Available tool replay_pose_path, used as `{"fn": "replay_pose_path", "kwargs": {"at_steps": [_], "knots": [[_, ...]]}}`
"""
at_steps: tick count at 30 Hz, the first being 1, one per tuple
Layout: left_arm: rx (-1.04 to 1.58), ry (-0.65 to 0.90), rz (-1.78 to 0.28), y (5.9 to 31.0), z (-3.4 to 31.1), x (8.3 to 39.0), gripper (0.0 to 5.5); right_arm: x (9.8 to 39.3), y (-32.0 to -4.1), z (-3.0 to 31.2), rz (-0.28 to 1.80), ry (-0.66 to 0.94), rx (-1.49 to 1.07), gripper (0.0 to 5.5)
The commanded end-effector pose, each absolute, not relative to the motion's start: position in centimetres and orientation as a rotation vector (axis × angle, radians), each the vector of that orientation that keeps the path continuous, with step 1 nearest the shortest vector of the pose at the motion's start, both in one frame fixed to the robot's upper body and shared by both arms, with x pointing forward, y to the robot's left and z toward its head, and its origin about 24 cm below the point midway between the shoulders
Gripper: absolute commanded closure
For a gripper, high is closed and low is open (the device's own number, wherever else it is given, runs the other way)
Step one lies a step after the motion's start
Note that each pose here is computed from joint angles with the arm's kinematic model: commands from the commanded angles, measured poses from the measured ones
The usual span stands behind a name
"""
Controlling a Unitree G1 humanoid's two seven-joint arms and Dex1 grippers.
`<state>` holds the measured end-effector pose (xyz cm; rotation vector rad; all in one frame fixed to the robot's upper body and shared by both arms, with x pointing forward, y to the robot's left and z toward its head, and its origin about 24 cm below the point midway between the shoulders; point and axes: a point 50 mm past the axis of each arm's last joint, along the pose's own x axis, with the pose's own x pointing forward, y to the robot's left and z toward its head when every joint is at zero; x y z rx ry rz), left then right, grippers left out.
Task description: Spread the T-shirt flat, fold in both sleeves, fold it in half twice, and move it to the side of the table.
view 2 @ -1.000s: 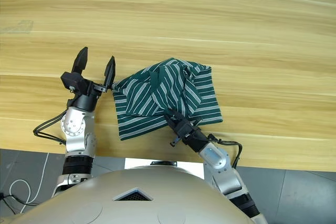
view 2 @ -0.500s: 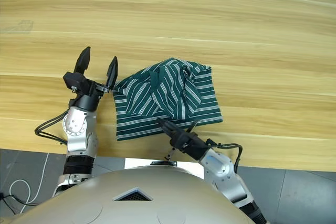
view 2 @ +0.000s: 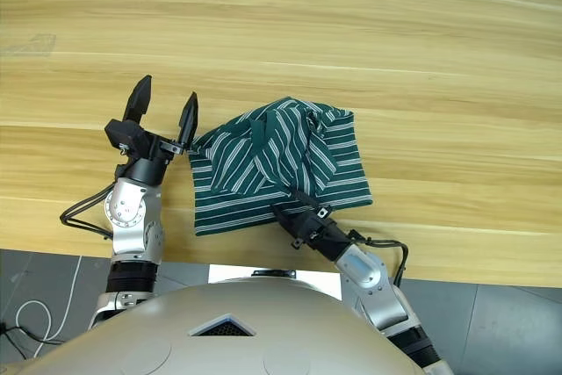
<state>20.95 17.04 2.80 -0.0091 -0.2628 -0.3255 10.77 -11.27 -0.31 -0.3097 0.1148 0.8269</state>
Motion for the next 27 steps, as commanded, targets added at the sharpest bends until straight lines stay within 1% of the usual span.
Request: {"fn": "replay_pose_path", "kwargs": {"at_steps": [1, 5, 10, 15, 19, 20, 21, 27], "knots": [[-0.013, -0.257, -0.314, 17.2, 2.7, 20.6, 1.48, 11.1, -11.2, 0.6, 0.838, 0.072, -0.308, 3.26], [-0.014, -0.257, -0.319, 17.0, 2.6, 20.6, 1.48, 11.0, -10.8, 1.5, 0.863, 0.037, -0.28, 3.26], [-0.019, -0.264, -0.325, 16.7, 2.8, 20.5, 1.48, 12.4, -10.9, 0.4, 0.816, 0.069, -0.313, 3.26], [-0.026, -0.277, -0.336, 16.3, 3.0, 20.5, 1.48, 13.1, -10.9, -0.5, 0.8, 0.088, -0.313, 3.26], [-0.03, -0.284, -0.34, 16.1, 3.1, 20.6, 1.48, 13.1, -10.9, -1.0, 0.797, 0.105, -0.318, 3.26], [-0.031, -0.285, -0.341, 16.1, 3.2, 20.5, 1.48, 13.0, -10.9, -1.1, 0.797, 0.11, -0.318, 3.46], [-0.031, -0.287, -0.343, 16.1, 3.2, 20.5, 1.48, 13.0, -10.9, -1.1, 0.796, 0.113, -0.317, 3.54], [-0.028, -0.292, -0.335, 16.2, 3.3, 20.5, 1.48, 12.8, -10.9, -1.0, 0.787, 0.105, -0.305, 4.72]]}}
